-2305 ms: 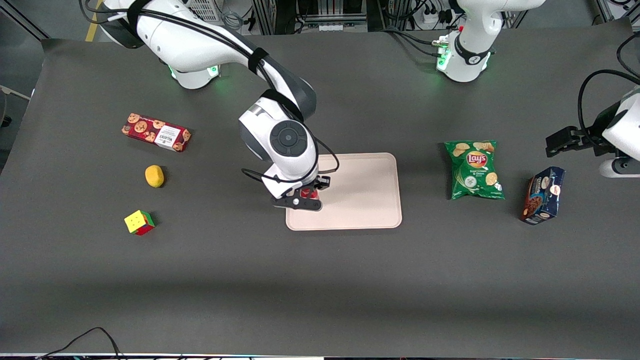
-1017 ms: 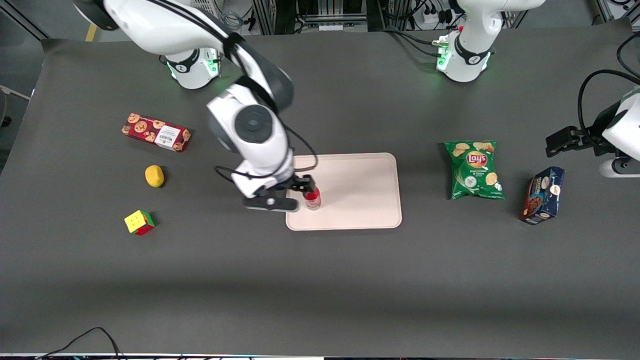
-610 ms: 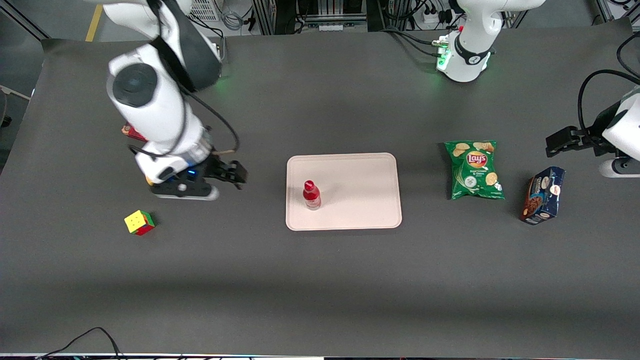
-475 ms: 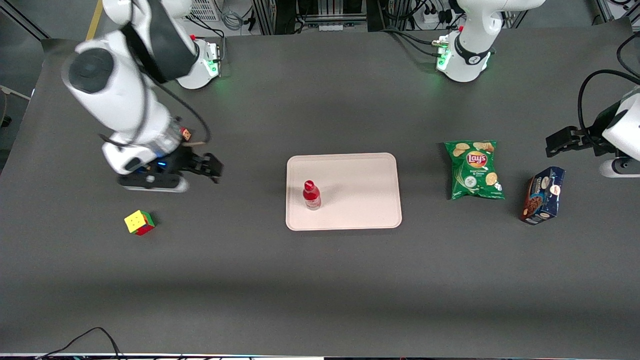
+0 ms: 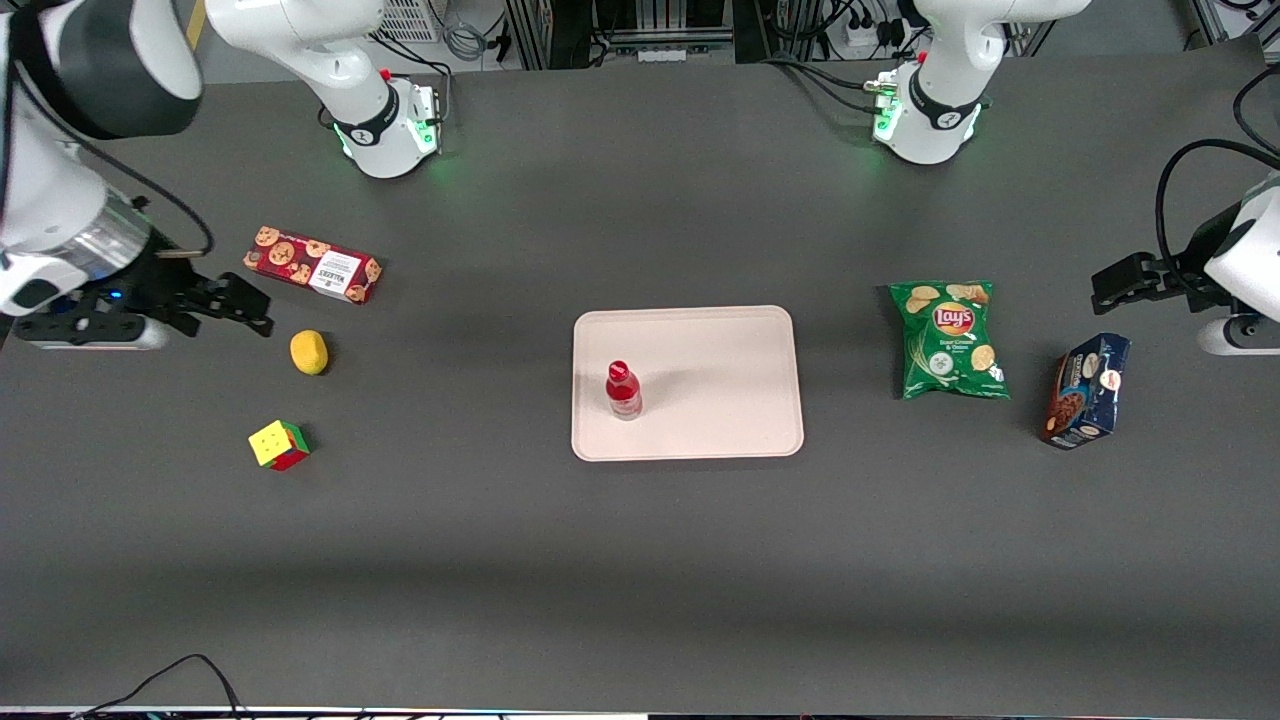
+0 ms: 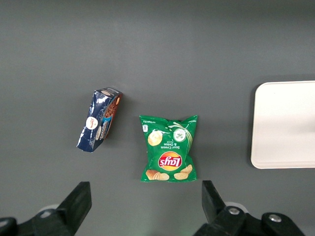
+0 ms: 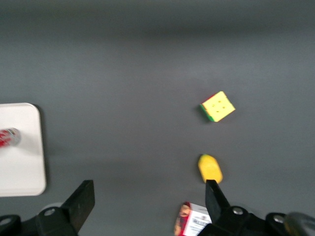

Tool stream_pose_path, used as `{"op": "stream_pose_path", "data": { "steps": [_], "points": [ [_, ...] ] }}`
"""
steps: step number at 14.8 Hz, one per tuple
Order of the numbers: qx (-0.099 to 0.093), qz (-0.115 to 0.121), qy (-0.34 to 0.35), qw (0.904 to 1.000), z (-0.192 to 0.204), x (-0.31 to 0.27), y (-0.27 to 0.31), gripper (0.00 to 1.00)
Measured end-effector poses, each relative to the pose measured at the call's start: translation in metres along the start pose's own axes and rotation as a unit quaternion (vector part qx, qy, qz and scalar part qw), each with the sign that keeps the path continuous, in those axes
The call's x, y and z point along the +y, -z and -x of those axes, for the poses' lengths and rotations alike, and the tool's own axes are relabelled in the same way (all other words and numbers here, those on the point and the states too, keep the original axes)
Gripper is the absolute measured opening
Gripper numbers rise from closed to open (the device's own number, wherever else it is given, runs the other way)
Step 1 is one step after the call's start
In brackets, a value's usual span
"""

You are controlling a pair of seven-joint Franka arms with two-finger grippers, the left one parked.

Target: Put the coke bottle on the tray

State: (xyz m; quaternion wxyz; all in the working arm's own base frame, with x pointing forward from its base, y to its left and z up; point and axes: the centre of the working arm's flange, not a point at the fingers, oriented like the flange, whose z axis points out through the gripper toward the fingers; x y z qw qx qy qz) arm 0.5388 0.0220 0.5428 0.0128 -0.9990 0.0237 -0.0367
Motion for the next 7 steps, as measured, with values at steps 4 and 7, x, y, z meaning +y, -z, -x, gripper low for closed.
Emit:
{"op": "stream_pose_path", "data": {
  "steps": [4,7],
  "points": [
    [-0.011,-0.003,0.021,0.9997,0.005,0.028,0.007,1.0],
    [-0.008,-0.003,0.028,0.9996,0.007,0.021,0.011,1.0]
  ]
}}
